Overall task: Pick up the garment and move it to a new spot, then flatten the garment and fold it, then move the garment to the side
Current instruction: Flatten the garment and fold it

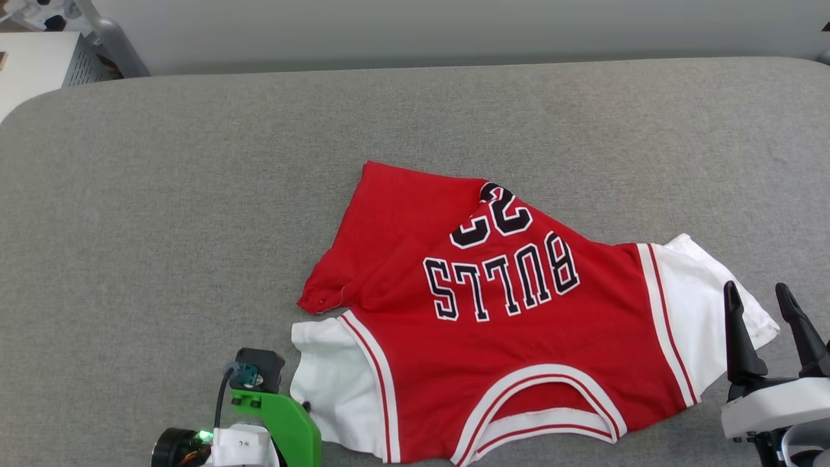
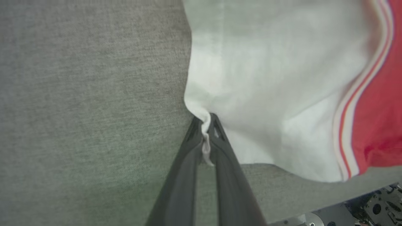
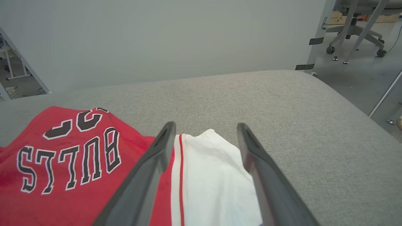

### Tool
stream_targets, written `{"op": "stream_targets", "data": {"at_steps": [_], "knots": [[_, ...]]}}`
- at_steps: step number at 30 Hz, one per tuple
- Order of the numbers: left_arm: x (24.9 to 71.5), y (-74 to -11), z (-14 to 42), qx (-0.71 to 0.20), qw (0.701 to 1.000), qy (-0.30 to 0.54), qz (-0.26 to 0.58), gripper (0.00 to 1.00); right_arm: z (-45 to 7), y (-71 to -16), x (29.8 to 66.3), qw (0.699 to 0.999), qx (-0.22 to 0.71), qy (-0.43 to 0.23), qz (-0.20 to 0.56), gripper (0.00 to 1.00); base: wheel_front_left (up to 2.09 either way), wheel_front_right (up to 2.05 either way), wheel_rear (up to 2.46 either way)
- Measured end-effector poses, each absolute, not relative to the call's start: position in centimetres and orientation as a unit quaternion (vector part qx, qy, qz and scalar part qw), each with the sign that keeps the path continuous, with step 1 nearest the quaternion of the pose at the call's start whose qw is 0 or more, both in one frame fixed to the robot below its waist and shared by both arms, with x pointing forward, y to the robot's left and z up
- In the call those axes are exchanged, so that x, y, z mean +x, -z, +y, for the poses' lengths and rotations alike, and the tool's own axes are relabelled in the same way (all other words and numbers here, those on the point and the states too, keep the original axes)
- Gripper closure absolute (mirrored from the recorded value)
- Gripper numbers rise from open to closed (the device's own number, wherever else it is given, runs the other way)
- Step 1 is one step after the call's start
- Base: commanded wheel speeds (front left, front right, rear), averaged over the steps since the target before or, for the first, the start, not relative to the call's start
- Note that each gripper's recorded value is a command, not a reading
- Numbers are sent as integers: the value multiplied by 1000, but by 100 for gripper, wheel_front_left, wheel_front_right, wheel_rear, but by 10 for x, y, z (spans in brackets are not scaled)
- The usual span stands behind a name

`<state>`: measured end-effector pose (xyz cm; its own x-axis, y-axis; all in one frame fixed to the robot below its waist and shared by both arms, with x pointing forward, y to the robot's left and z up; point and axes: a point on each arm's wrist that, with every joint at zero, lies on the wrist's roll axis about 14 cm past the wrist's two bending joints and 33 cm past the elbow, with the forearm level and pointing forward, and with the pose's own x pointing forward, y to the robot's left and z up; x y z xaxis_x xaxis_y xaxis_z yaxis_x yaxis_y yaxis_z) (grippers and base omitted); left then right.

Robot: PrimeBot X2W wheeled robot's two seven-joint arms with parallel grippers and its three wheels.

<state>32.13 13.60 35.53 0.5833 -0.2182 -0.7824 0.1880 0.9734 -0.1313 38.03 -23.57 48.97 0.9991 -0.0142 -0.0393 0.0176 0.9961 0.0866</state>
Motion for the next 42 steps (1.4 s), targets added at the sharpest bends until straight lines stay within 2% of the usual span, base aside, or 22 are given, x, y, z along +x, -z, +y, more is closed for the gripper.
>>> {"op": "stream_targets", "data": {"at_steps": [10,13,16,20,25,31,42], "knots": [[338,-401,148,-84,925,92,358,100,-240,-491,370,998,33,0,45,0,0,0,0],[344,-429,156,-110,939,86,314,100,-242,-486,365,997,28,-3,77,0,0,0,0],[344,-460,172,-119,952,72,273,100,-240,-473,361,988,29,-19,149,0,0,0,0],[337,-473,176,-135,951,72,268,100,-245,-457,357,970,24,-26,242,0,0,0,0],[337,-479,186,-134,949,64,276,100,-264,-433,346,930,9,-14,368,0,0,0,0],[339,-474,183,-138,943,67,296,100,-271,-432,367,911,-9,-11,413,0,0,0,0],[344,-456,182,-142,933,62,325,100,-265,-378,375,867,-11,-19,498,0,0,0,0]]}}
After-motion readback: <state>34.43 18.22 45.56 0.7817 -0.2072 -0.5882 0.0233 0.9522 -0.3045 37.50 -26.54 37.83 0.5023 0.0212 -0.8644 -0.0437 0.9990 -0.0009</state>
